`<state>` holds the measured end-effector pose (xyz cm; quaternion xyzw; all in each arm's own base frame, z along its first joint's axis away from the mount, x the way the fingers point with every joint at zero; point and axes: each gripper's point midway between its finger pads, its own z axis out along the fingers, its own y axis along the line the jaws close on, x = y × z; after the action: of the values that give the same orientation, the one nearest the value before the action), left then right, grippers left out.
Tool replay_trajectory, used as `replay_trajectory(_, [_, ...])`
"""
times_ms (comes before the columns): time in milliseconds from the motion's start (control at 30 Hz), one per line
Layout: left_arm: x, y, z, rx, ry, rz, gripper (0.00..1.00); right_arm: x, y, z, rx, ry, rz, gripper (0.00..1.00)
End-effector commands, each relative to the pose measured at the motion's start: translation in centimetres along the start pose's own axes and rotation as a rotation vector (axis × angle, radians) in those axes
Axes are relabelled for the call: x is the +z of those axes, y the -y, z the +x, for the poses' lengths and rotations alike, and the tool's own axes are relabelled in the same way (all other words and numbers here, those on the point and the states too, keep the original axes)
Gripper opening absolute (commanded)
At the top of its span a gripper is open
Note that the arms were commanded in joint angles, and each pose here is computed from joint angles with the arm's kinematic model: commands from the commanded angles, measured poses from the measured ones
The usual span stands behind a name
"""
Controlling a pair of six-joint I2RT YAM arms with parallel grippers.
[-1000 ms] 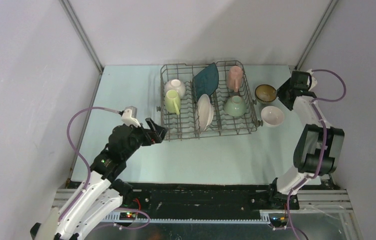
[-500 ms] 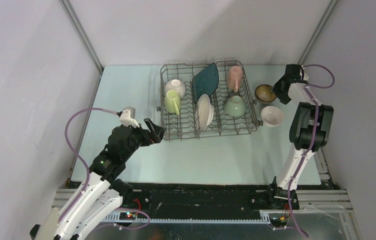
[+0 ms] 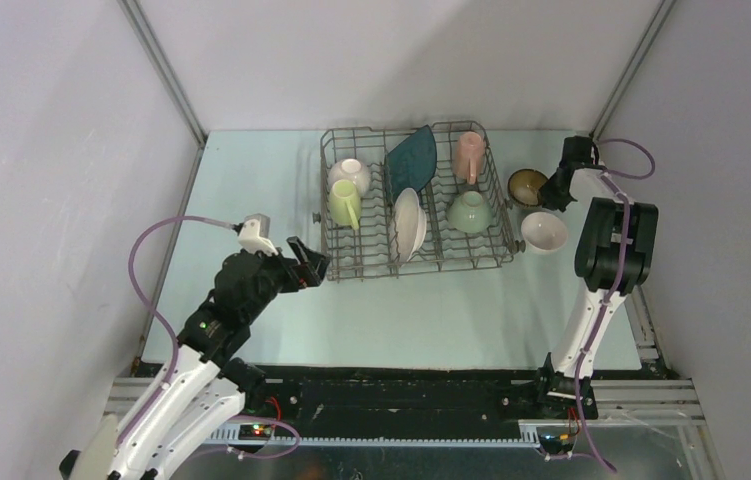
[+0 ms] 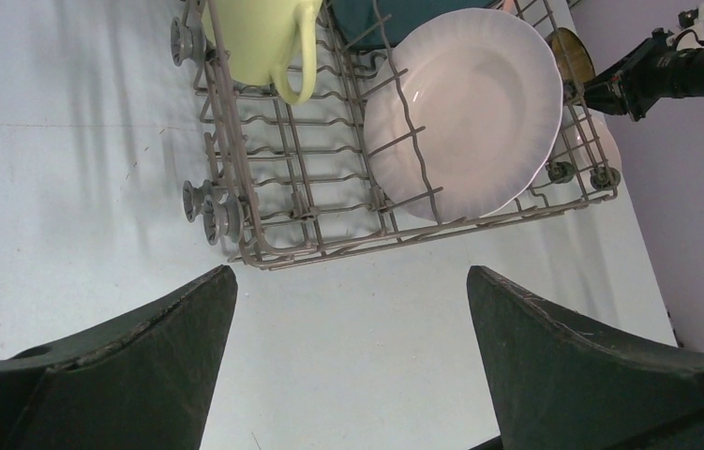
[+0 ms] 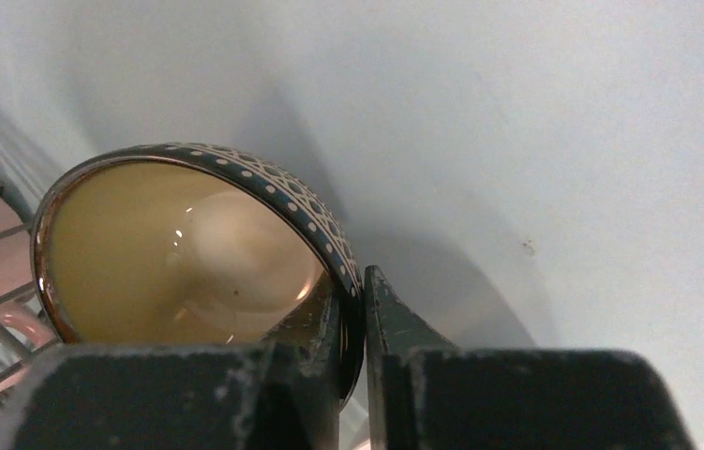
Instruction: Load the mixed dishes into the dish rack
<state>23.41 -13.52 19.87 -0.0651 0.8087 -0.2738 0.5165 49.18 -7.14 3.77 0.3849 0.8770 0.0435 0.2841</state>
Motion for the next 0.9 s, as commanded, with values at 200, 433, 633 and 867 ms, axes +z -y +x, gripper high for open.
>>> replay_trajectory(200, [0.0,1.6,-1.2,0.021,0.020,0.060,1.00,-9.5,-3.8,-6.9,0.000,0.287,-0.084,0.00])
replay_trajectory(433, [0.2,2.9,-1.3,0.023,0.016,0.124,1.00,-17.0,-5.5,-7.9,-0.024,0.489,-0.138,0.00])
replay_trajectory(633, [0.4,4.4,-2.4,0.069,0.017,0.176,1.00,-23.4,-13.4,-3.2,-0.293,0.491,-0.472,0.00])
replay_trajectory(867, [0.7,6.3,-4.1,0.067,0.046,0.235,1.00,-30.3,-20.2,5.0,-0.511,0.280,-0.990,0.00])
